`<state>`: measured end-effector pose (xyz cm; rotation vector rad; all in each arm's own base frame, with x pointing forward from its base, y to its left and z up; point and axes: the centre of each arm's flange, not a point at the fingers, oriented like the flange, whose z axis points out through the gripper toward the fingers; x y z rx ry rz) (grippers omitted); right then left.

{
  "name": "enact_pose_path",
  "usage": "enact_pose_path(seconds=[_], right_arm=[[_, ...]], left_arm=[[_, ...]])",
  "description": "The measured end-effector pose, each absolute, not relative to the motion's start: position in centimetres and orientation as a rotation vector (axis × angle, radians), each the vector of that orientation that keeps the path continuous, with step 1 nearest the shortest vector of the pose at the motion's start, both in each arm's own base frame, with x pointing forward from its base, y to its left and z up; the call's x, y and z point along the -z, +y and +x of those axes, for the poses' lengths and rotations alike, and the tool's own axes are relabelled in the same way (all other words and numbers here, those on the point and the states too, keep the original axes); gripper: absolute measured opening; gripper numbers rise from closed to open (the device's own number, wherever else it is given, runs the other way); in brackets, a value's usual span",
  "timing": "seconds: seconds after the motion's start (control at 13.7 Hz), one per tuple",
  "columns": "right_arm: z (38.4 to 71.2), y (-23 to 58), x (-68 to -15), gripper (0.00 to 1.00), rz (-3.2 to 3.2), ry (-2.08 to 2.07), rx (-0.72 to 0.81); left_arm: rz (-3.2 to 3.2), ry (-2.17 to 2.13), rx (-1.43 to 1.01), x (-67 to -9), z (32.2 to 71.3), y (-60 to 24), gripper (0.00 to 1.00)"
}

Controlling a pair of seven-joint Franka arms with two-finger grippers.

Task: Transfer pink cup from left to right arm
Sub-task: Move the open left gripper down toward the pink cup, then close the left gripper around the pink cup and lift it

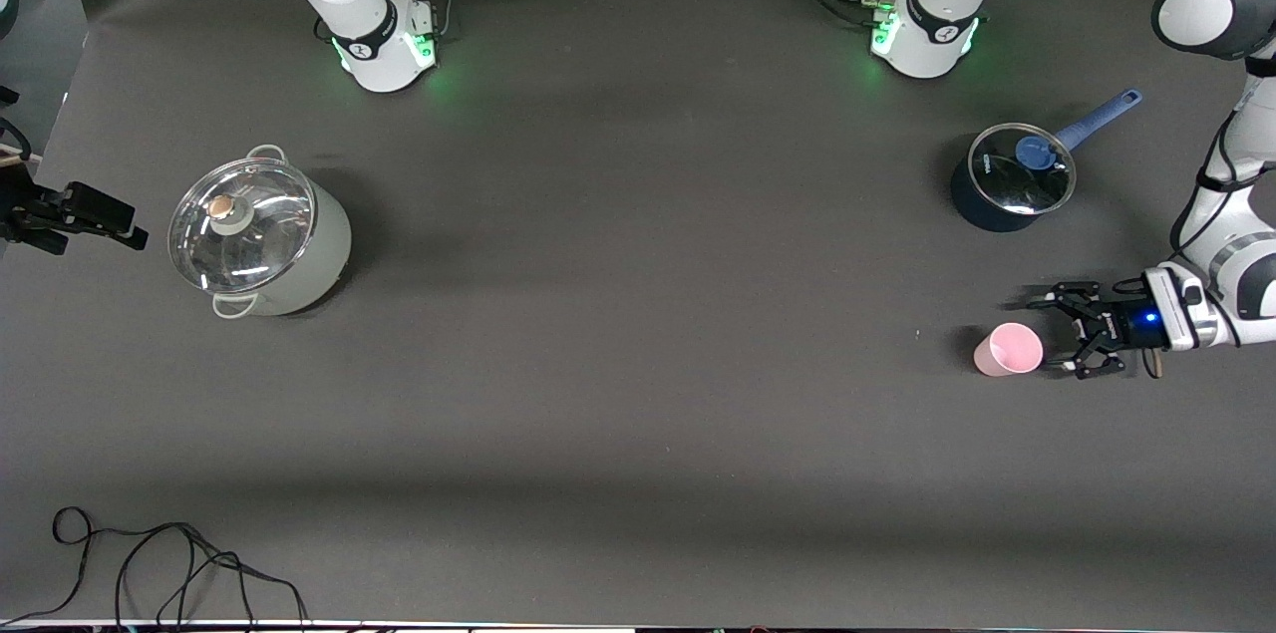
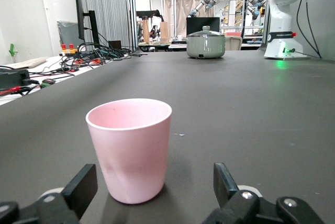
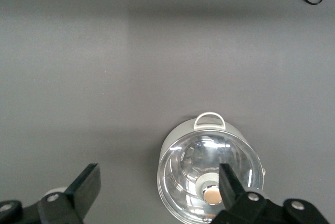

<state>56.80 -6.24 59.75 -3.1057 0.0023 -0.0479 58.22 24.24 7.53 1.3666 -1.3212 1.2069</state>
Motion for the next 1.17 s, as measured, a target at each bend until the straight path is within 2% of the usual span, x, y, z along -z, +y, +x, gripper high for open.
enact_pose_path(seconds=[0.36,0.88,1.02,1.09,1.17], right_arm=[[56.8,-6.2,-59.7,1.00,-3.106,0.002,0.047],[56.8,-6.3,-59.7,1.00,-3.106,0.004,0.046],[56.8,-6.4,-59.7,1.00,-3.106,0.005,0.047],[56.8,-6.4,-59.8,1.00,-3.106,0.005,0.049],[56.8,-6.4,-59.9,1.00,-3.106,0.005,0.052]], left_arm=[[1.353,-1.303,-1.255,-6.9,60.7,19.8,1.00],[1.356,-1.331,-1.256,-6.7,61.7,18.1,0.97],[1.335,-1.353,-1.258,-6.6,62.0,17.2,0.76],[1.316,-1.376,-1.271,-6.7,62.1,16.7,0.69],[1.283,-1.414,-1.296,-6.7,62.3,16.1,0.69]])
